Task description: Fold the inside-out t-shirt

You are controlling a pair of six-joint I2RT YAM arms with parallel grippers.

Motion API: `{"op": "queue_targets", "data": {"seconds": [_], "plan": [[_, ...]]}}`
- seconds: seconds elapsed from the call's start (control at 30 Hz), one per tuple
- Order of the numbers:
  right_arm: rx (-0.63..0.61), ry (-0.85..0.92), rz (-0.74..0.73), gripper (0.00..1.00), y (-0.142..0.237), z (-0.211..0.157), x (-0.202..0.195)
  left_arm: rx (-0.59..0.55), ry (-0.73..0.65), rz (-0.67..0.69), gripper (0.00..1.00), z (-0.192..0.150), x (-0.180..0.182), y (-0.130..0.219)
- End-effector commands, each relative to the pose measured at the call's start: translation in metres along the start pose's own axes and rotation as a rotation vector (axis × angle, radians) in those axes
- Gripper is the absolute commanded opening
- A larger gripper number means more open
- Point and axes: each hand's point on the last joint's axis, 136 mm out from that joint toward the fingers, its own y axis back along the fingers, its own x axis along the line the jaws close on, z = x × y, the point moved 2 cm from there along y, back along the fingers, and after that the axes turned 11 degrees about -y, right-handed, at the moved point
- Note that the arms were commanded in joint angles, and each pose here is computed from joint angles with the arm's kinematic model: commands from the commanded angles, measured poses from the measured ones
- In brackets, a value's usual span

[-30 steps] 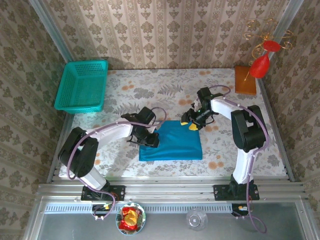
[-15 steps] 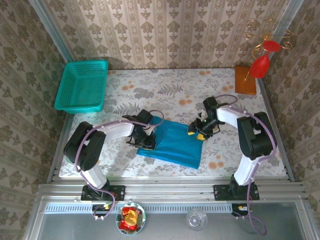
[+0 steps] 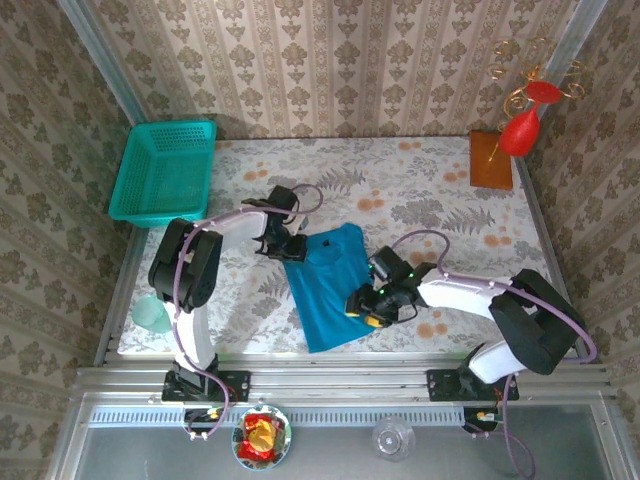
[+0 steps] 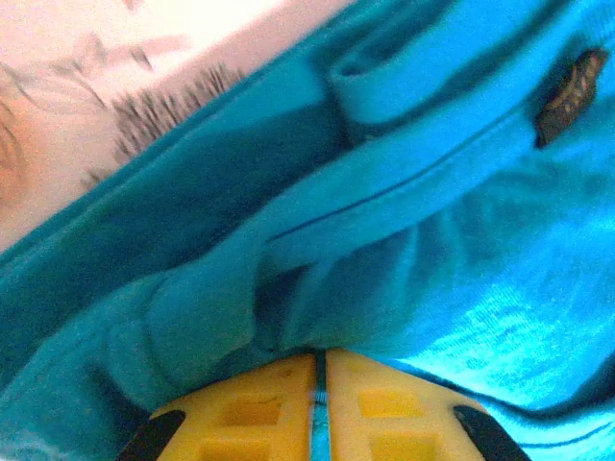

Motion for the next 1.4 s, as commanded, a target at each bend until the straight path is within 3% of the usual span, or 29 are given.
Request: {"op": "queue_targets", "data": {"seconds": [0.0,0.13,0.3,0.53,0.73,0.9,1.03,1.23,1.37], "plan": [[-0.050,-0.086,-0.059,0.58,-0.003,-0.001,-0.002,-0.028,-0.025,0.087,0.16,0.011,0.023,0.008],[-0.081,-0.026,-0.027,0.60,0.018,0.003,0.021,-0.099,-0.035,0.072,0.25,0.015,0.009,0.043],[-0.071,0.039,-0.037,0.61,0.039,0.015,0.037,-0.120,-0.006,0.021,0.27,-0.018,-0.013,0.064],[-0.010,0.074,-0.042,0.60,0.039,0.043,0.044,-0.033,0.008,-0.055,0.15,-0.071,-0.055,0.034],[0.052,0.044,-0.123,0.61,0.016,0.039,0.008,0.038,0.074,-0.010,0.11,-0.100,-0.039,-0.001],[0.012,-0.034,-0.247,0.61,0.012,0.033,-0.041,0.062,0.049,0.089,0.10,-0.095,-0.015,-0.007],[-0.059,-0.039,-0.285,0.62,0.027,0.034,-0.048,0.065,0.032,0.119,0.10,-0.076,0.000,-0.007],[-0.119,0.021,-0.191,0.62,0.052,0.039,-0.011,0.001,0.002,0.091,0.13,-0.053,-0.008,0.022],[-0.027,0.089,0.000,0.62,0.044,0.032,0.030,-0.038,0.000,0.025,0.20,-0.056,-0.026,0.039]]}}
